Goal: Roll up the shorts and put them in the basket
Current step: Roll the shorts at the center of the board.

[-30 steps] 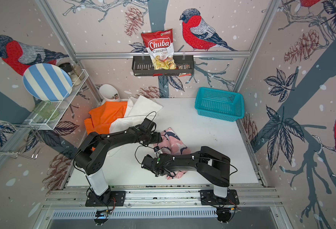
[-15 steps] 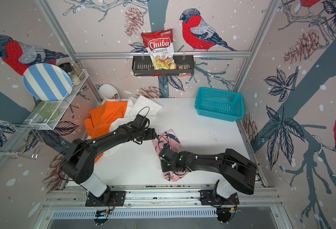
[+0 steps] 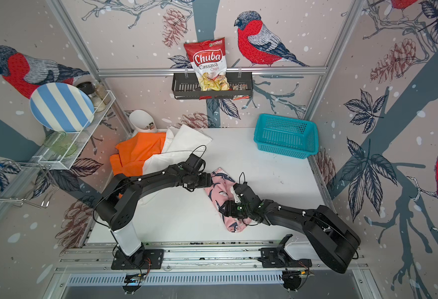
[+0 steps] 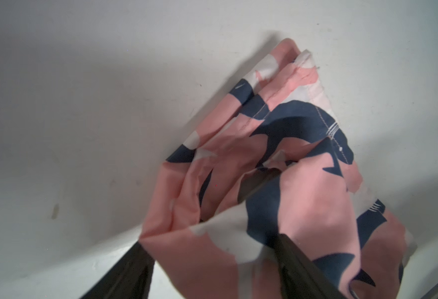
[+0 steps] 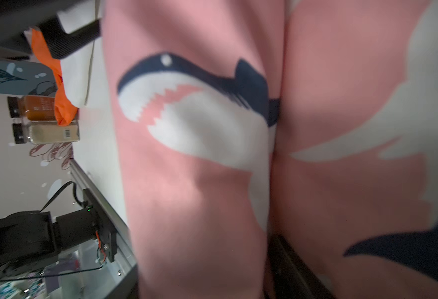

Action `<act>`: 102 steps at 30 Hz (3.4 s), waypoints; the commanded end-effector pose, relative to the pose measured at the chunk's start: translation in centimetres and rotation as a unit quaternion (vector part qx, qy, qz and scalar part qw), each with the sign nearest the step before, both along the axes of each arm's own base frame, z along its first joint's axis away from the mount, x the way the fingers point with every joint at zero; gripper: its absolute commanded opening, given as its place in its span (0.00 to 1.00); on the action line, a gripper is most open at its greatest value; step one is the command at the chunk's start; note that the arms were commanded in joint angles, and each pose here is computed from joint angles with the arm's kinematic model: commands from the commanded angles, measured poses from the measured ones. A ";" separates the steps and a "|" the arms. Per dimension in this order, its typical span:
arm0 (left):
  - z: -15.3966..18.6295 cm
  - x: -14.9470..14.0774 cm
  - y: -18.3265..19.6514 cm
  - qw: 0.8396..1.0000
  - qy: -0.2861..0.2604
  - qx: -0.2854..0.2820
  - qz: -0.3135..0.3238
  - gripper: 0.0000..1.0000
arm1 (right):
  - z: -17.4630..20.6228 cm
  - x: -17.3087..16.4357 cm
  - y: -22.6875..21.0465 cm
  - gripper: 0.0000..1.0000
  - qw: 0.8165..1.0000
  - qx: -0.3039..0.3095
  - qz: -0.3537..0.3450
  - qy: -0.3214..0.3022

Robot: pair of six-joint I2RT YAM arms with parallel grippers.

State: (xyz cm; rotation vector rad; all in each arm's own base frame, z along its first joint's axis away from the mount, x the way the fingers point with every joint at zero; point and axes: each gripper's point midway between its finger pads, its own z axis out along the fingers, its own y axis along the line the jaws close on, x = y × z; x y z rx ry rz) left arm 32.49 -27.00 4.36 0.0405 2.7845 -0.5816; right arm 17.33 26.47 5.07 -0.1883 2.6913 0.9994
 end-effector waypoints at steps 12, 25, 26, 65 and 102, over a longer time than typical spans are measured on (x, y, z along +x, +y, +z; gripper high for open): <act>-2.4 0.5 2.2 1.000 0.006 0.025 0.018 0.74 | 4.7 -0.9 -2.4 0.87 0.873 -0.433 0.029 -0.225; -4.6 0.0 4.0 0.999 0.029 0.026 0.028 0.74 | -2.7 -1.4 -1.3 0.80 0.779 -0.564 0.122 -0.245; -4.6 0.1 4.2 0.999 0.028 0.025 0.030 0.74 | -3.1 -1.2 -1.6 0.77 0.777 -0.567 0.123 -0.243; 6.2 -0.7 5.7 0.996 -0.066 0.002 0.066 0.80 | -1.2 -0.2 2.4 0.23 0.975 0.177 0.058 0.123; -5.4 2.4 7.4 0.997 0.020 0.065 0.038 0.10 | 6.1 4.4 3.2 0.74 0.970 -0.145 0.093 -0.173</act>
